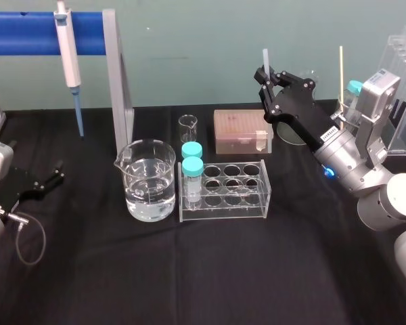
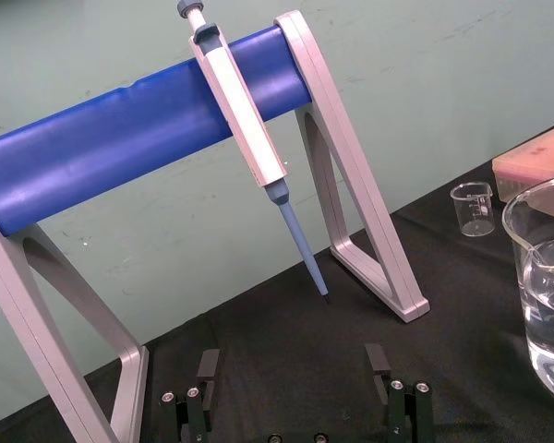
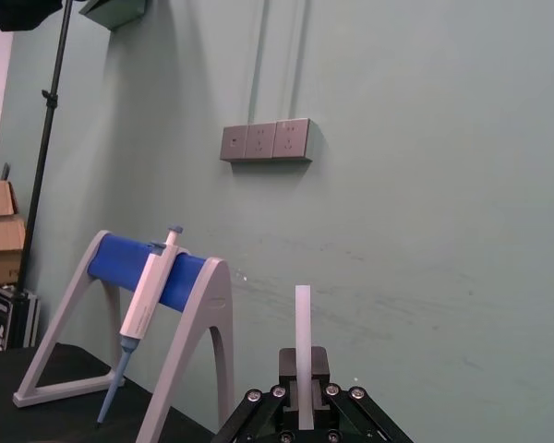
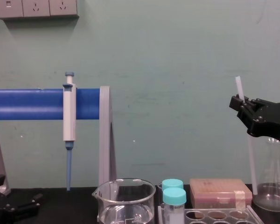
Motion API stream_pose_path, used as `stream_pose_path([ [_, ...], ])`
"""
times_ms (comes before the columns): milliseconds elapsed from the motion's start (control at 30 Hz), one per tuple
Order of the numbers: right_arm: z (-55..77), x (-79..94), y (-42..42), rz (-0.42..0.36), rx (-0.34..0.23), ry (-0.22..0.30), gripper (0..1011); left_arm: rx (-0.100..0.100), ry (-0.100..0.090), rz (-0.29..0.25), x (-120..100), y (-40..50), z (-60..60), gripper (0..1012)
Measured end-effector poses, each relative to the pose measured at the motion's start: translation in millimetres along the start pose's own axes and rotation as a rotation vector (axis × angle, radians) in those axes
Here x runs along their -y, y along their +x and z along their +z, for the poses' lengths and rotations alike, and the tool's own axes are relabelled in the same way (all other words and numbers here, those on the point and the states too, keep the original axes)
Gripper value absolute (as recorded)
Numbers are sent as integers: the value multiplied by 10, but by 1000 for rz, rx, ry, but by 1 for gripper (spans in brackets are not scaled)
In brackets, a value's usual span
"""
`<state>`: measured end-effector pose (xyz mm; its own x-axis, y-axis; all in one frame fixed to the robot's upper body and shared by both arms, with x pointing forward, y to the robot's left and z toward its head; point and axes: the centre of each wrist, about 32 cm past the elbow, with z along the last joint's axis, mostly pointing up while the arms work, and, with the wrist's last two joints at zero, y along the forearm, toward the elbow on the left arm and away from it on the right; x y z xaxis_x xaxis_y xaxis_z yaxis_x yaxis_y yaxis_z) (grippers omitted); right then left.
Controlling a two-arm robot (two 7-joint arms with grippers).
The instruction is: Pick up the stirring rod with one hand, then place it down.
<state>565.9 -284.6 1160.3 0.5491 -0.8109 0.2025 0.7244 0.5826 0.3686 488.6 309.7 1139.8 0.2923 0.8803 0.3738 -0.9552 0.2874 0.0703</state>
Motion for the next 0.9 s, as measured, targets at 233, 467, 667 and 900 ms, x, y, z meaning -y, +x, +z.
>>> stream_pose_path([
  [233,0,0,0,0,0,0,78,0,0,0,0,0,0,1000],
  [467,0,0,0,0,0,0,78,0,0,0,0,0,0,1000],
  [667,0,0,0,0,0,0,78,0,0,0,0,0,0,1000],
  [900,0,0,0,0,0,0,78,0,0,0,0,0,0,1000],
])
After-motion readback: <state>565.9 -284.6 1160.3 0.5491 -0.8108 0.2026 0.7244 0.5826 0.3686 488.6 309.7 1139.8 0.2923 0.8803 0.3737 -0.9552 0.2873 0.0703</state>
